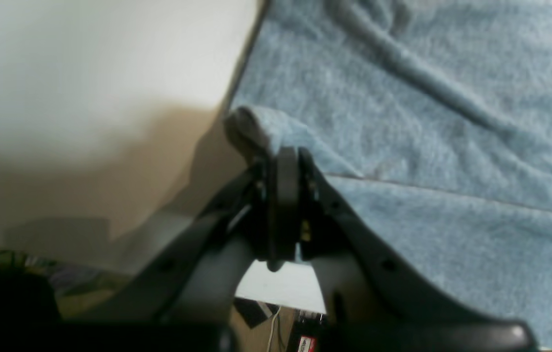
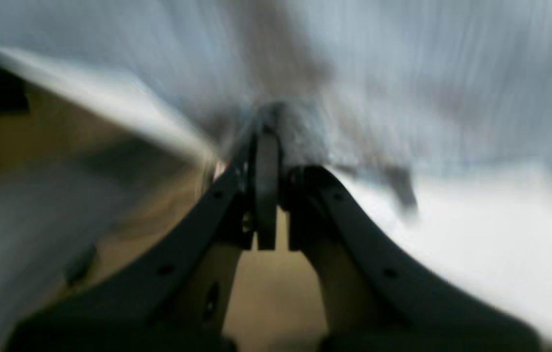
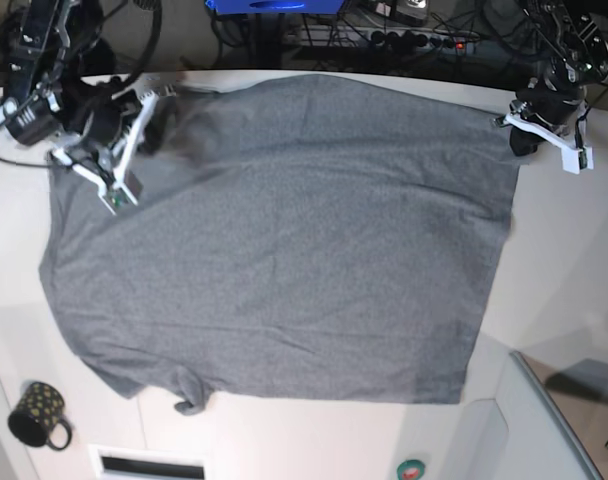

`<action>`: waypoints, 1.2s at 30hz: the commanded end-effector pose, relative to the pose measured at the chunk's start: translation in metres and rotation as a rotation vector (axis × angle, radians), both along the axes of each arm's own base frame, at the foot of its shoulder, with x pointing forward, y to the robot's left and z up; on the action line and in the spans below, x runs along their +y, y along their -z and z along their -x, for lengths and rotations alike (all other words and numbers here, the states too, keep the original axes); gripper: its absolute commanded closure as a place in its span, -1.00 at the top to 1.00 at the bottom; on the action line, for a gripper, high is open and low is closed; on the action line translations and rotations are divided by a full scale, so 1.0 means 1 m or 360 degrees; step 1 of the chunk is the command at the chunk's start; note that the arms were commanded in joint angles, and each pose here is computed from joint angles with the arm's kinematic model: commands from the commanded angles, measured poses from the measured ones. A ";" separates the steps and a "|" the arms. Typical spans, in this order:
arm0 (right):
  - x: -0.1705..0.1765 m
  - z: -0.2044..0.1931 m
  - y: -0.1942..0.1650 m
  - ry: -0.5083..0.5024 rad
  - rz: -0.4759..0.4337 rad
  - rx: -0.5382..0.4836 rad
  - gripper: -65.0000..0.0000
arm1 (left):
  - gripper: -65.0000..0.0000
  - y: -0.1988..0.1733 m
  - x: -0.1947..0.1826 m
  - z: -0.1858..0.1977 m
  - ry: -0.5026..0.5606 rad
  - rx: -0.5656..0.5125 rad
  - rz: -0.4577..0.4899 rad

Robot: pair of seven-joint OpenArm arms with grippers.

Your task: Layout the t-shirt on the table in an organized manner, then fold the t-shirt properly

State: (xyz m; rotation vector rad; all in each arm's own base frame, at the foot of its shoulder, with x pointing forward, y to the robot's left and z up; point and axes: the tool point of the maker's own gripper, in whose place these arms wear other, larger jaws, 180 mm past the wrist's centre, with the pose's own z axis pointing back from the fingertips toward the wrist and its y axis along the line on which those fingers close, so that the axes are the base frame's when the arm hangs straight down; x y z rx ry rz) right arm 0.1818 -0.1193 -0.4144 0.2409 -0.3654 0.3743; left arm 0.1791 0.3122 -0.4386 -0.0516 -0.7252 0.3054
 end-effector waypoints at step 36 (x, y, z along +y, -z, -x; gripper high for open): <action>-0.013 -0.051 0.033 0.0145 -0.0172 -0.0125 0.13 | -1.00 -0.010 0.011 -0.004 -0.0001 -0.0044 -0.0046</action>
